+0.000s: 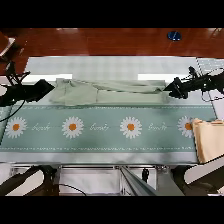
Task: Fold the shirts.
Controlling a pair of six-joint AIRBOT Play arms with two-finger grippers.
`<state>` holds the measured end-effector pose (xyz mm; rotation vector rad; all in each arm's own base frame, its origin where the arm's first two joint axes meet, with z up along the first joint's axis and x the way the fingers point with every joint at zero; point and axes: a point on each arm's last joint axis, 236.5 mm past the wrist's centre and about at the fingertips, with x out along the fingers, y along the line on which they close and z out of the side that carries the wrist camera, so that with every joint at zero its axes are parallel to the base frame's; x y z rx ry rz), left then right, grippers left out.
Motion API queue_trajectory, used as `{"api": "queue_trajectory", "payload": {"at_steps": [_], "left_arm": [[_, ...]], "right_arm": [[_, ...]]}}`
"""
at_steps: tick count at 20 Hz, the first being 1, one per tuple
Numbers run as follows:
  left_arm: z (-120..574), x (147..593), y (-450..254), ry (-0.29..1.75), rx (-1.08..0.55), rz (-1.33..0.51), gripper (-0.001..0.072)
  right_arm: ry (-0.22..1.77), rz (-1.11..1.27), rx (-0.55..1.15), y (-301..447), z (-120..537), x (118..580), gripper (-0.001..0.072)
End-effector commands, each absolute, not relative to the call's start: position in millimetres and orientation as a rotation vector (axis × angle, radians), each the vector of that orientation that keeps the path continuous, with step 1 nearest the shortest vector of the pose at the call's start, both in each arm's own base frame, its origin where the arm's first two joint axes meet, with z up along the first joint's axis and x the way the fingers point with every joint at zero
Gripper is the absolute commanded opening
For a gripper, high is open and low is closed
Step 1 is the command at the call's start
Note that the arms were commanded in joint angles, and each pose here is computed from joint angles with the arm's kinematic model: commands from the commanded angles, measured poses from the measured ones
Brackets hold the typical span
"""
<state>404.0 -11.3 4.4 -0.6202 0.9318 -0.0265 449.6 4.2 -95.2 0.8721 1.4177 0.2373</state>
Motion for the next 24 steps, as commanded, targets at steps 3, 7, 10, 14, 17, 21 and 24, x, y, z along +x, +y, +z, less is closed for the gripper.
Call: {"api": "queue_trajectory", "payload": {"at_steps": [3, 7, 10, 14, 17, 21, 24], "left_arm": [[7, 408, -52, 0.923, -0.621, -0.102, 0.0507], [5, 401, -76, 0.957, -0.591, -0.163, 0.0023], [5, 391, -102, 0.993, -0.553, -0.250, 0.0019], [10, 389, -166, 0.962, -0.492, -0.368, 0.0019], [8, 385, -240, 0.967, -0.429, -0.498, 0.0018], [4, 379, -352, 1.000, -0.333, -0.695, 0.0018], [-7, 371, -427, 1.068, -0.303, -0.815, 0.0018]], "right_arm": [[1.398, 0.377, 0.911, 65, -86, 462, 0.0234], [1.382, 0.440, 0.853, 65, -60, 455, 0.0026], [1.337, 0.373, 0.661, 30, -16, 434, 0.0026], [1.212, 0.304, 0.537, 10, 44, 379, 0.0026], [1.131, 0.288, 0.486, 19, 75, 333, 0.0026], [1.040, 0.288, 0.477, 40, 110, 289, 0.0026], [0.957, 0.313, 0.481, 53, 139, 276, 0.0026]]}}
